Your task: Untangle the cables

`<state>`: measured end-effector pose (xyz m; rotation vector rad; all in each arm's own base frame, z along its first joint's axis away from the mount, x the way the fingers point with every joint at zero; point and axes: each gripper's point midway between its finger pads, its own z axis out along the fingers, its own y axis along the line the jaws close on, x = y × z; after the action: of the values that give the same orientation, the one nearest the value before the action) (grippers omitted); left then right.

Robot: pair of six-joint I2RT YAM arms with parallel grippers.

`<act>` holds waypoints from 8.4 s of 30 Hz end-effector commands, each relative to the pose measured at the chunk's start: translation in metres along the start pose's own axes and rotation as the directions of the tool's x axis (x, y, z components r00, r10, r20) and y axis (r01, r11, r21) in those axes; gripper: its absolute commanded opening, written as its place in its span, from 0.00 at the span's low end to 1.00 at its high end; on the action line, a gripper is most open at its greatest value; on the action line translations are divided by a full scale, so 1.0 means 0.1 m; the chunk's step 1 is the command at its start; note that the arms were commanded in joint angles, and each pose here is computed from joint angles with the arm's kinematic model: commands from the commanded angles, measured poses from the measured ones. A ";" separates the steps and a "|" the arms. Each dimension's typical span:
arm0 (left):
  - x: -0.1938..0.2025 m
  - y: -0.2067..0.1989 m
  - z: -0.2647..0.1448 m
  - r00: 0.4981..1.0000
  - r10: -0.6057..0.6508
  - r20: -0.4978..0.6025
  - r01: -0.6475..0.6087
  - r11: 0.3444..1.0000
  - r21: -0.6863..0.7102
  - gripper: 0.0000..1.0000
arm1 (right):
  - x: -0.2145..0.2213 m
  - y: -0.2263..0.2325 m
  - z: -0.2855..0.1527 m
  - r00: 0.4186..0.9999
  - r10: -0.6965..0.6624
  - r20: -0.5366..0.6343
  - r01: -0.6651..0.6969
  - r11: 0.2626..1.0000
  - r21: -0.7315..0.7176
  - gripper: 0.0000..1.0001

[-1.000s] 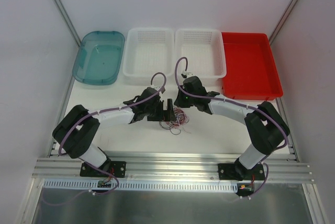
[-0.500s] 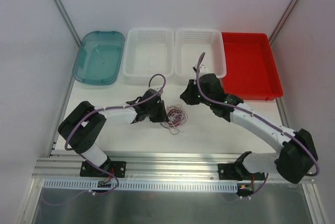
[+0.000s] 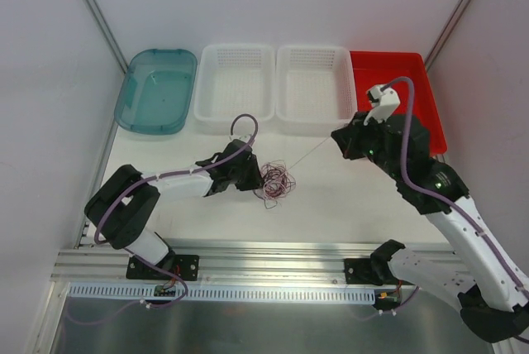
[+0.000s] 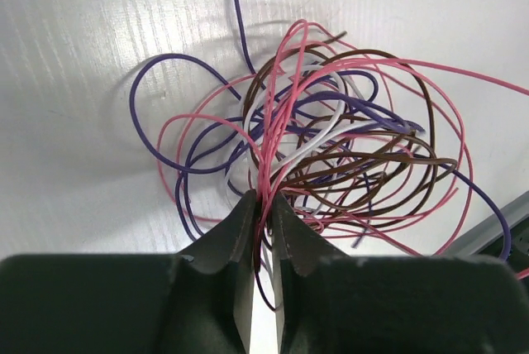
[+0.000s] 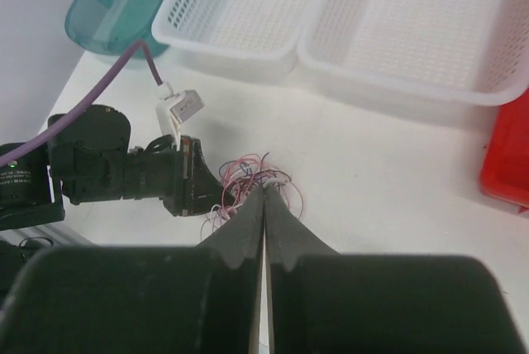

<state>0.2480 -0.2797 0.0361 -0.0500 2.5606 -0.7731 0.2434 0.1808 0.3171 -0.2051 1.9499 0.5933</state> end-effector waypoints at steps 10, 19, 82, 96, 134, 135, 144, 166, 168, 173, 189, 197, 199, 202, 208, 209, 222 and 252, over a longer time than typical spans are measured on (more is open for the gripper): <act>-0.32 0.48 -0.57 0.986 0.019 0.168 0.020 0.974 -0.224 0.18 | -0.85 -0.33 -0.98 0.961 -0.112 0.254 0.066 0.981 0.183 0.01; -0.35 1.13 -0.77 0.977 -0.054 0.208 0.131 0.917 -0.377 0.22 | -1.09 -0.36 -1.28 0.942 -0.144 0.304 0.075 0.971 0.227 0.01; -0.46 0.80 -1.44 0.984 -0.028 0.174 0.049 0.992 -0.117 0.83 | 1.82 0.78 2.05 0.682 -0.632 -0.368 0.343 0.721 -0.602 0.90; -0.73 0.88 -1.29 0.981 -0.074 0.178 0.112 0.971 -0.212 0.83 | 1.92 0.78 1.68 0.705 -0.590 -0.394 0.285 0.744 -0.605 0.01; -0.59 1.50 -0.65 0.999 -0.018 0.030 0.032 0.813 -0.582 0.65 | -0.32 0.17 -0.85 0.837 -0.545 0.048 0.547 0.832 -0.093 0.01; -0.59 1.48 -0.65 0.999 -0.020 0.029 0.033 0.819 -0.574 0.65 | -0.40 0.15 -0.90 0.843 -0.532 0.077 0.537 0.840 -0.075 0.01; -0.62 0.95 -0.94 0.998 0.012 0.057 0.009 0.936 -0.353 0.78 | -0.74 -0.25 -0.77 0.866 -0.496 0.062 0.477 0.857 0.193 0.01; -0.90 0.99 -2.09 0.810 0.427 0.402 -0.246 0.870 -0.428 0.99 | -1.88 -1.82 0.16 0.942 -0.328 0.076 0.213 0.755 0.620 0.01; -0.92 1.04 -2.12 0.807 0.426 0.408 -0.227 0.863 -0.452 0.99 | -1.86 -2.12 0.27 0.956 -0.282 0.076 0.168 0.744 0.647 0.01; -0.91 1.04 -2.09 0.813 0.425 0.398 -0.233 0.864 -0.447 0.99 | -1.41 -2.86 0.81 0.991 -0.135 -0.009 0.103 0.715 0.692 0.01; -0.86 1.02 -1.98 0.833 0.417 0.363 -0.250 0.870 -0.425 0.99 | -0.97 -2.65 0.93 0.998 0.026 -0.049 0.009 0.789 0.614 0.95; -0.79 1.00 -1.81 0.877 0.365 0.314 -0.235 0.894 -0.382 0.99 | -0.43 -1.49 0.75 0.996 0.051 -0.070 -0.022 0.933 0.359 0.99; -0.75 0.98 -1.76 0.889 0.340 0.305 -0.223 0.906 -0.360 0.98 | -0.11 -1.20 0.79 0.990 0.049 -0.130 -0.013 0.964 0.267 0.99; -0.69 0.90 -1.68 0.911 0.300 0.283 -0.211 0.928 -0.306 0.94 | 0.21 -0.84 0.72 0.985 0.043 -0.168 -0.016 0.987 0.160 0.99; -0.46 0.80 -1.47 0.956 0.222 0.192 -0.182 0.961 -0.206 0.86 | 0.74 -0.30 0.56 0.974 0.052 -0.219 -0.057 0.998 -0.021 0.98; -0.39 0.83 -1.43 0.966 0.195 0.172 -0.159 0.967 -0.200 0.84 | 0.82 -0.25 0.53 0.973 0.042 -0.227 -0.052 0.998 -0.037 0.98; -0.16 0.88 -1.23 0.974 0.077 0.214 -0.044 0.987 -0.158 0.77 | 1.14 -0.04 0.38 0.975 0.020 -0.223 -0.057 0.985 -0.162 0.98; -0.14 0.91 -1.00 0.967 0.167 0.191 -0.128 0.972 -0.198 0.12 | 1.14 0.14 0.38 0.973 0.018 -0.230 -0.073 0.970 -0.231 0.98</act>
<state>0.2231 -0.1420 0.0591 -0.0367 2.4380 -0.4106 0.2168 0.2161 0.1894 -0.3851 2.1700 0.8124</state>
